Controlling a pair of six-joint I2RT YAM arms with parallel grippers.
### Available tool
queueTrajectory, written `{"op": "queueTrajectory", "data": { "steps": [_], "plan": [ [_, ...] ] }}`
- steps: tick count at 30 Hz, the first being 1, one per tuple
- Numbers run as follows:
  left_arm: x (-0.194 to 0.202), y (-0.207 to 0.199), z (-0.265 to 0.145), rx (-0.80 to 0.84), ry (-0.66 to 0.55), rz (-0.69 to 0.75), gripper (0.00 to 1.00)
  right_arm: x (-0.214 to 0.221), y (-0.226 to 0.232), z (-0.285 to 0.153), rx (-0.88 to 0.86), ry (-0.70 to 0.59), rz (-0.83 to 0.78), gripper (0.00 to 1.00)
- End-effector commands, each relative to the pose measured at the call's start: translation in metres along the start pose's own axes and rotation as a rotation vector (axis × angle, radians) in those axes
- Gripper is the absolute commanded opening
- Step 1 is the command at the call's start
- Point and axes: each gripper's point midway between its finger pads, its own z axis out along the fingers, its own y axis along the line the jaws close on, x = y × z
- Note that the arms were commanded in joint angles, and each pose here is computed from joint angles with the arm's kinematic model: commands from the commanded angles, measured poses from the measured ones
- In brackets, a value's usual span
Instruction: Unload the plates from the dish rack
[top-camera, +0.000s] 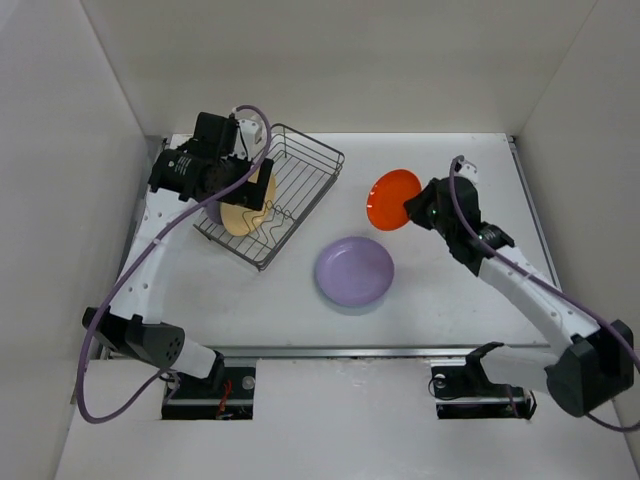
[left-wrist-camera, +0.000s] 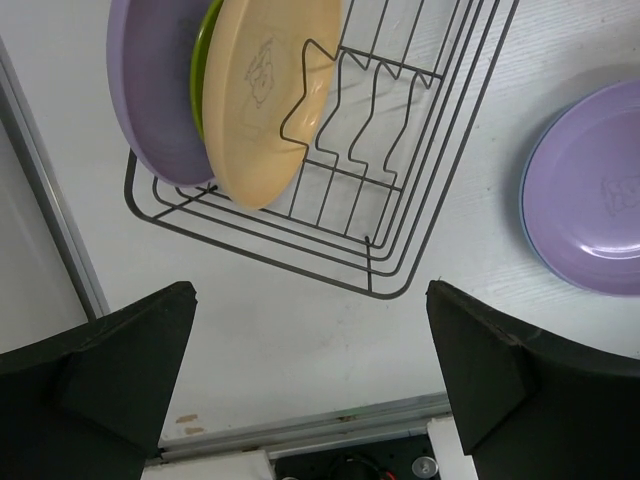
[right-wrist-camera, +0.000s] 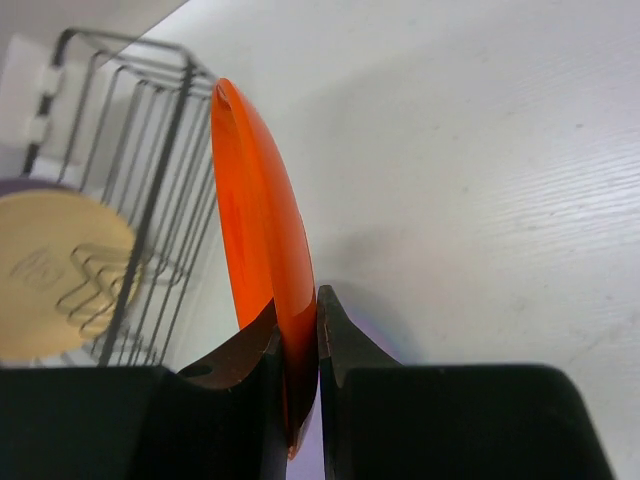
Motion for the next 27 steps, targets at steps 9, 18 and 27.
{"op": "queueTrajectory", "data": {
  "steps": [9, 18, 27],
  "plan": [
    [0.002, 0.007, 0.013, -0.051, 0.005, 0.029, 1.0, 0.021, -0.057, 0.093, 0.139, 0.105, 0.206, 0.0],
    [0.008, 0.003, 0.017, -0.023, 0.024, 0.05, 1.0, 0.062, -0.102, 0.11, 0.25, 0.178, 0.243, 0.15],
    [0.007, 0.002, 0.014, -0.014, 0.014, 0.059, 1.0, 0.075, -0.123, 0.099, 0.325, 0.191, 0.273, 0.67]
  ]
}}
